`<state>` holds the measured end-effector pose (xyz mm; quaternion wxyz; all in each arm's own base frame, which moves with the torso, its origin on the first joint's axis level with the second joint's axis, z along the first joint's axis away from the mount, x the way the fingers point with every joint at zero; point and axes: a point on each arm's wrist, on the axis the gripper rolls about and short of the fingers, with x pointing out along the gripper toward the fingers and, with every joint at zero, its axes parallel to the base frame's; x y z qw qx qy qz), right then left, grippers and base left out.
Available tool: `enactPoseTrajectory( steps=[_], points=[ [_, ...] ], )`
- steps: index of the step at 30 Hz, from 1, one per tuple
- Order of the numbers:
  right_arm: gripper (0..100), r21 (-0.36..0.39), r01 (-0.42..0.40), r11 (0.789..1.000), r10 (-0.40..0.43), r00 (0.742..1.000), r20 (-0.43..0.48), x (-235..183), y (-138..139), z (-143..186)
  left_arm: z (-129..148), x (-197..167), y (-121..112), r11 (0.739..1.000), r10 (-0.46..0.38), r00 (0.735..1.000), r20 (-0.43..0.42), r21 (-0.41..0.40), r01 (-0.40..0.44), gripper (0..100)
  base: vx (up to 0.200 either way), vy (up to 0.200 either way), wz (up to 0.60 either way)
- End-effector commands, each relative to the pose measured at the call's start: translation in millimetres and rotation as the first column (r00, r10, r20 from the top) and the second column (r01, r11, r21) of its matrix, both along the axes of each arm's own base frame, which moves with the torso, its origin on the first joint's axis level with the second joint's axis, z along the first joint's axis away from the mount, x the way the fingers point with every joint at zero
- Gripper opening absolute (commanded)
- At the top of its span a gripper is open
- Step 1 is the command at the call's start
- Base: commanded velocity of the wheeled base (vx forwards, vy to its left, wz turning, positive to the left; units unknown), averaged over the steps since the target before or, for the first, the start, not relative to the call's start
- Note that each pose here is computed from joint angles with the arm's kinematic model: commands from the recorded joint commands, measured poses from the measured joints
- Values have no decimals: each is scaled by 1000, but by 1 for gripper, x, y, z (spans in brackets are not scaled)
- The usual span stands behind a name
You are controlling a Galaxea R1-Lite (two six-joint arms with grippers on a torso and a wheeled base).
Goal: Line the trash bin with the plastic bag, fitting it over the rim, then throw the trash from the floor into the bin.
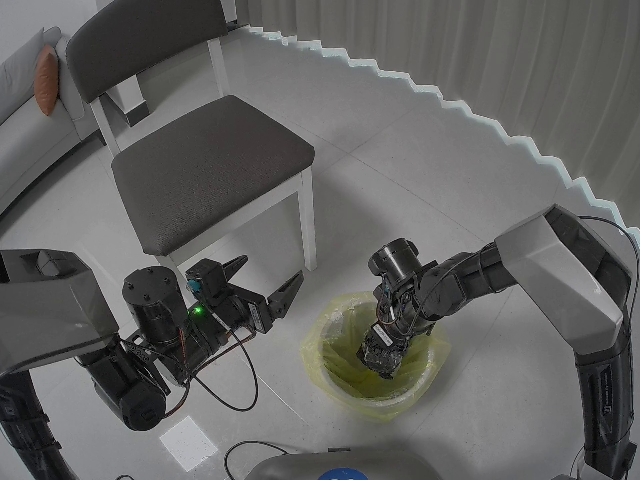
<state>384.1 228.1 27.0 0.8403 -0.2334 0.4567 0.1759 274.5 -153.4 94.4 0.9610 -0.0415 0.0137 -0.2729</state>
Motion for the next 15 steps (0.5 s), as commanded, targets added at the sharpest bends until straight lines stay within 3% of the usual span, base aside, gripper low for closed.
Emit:
enactPoseTrajectory(
  steps=[1, 10, 15],
  points=[
    [0, 1, 58, 998, -58, 998, 2, 19, -18, -8, 1, 0, -1, 1000, -3, 1000, 8, -5, 3, 100, 0, 0, 0],
    [0, -3, 61, 998, -61, 998, -8, 17, -20, -9, 1, 0, -2, 1000, -6, 1000, 8, -5, 6, 100, 0, 0, 0],
    [0, -29, -7, 1000, 6, 999, -49, -7, 2, -19, 1, 0, -1, 1000, -3, 1000, 11, -6, 3, 100, 0, 0, 0]
  ],
)
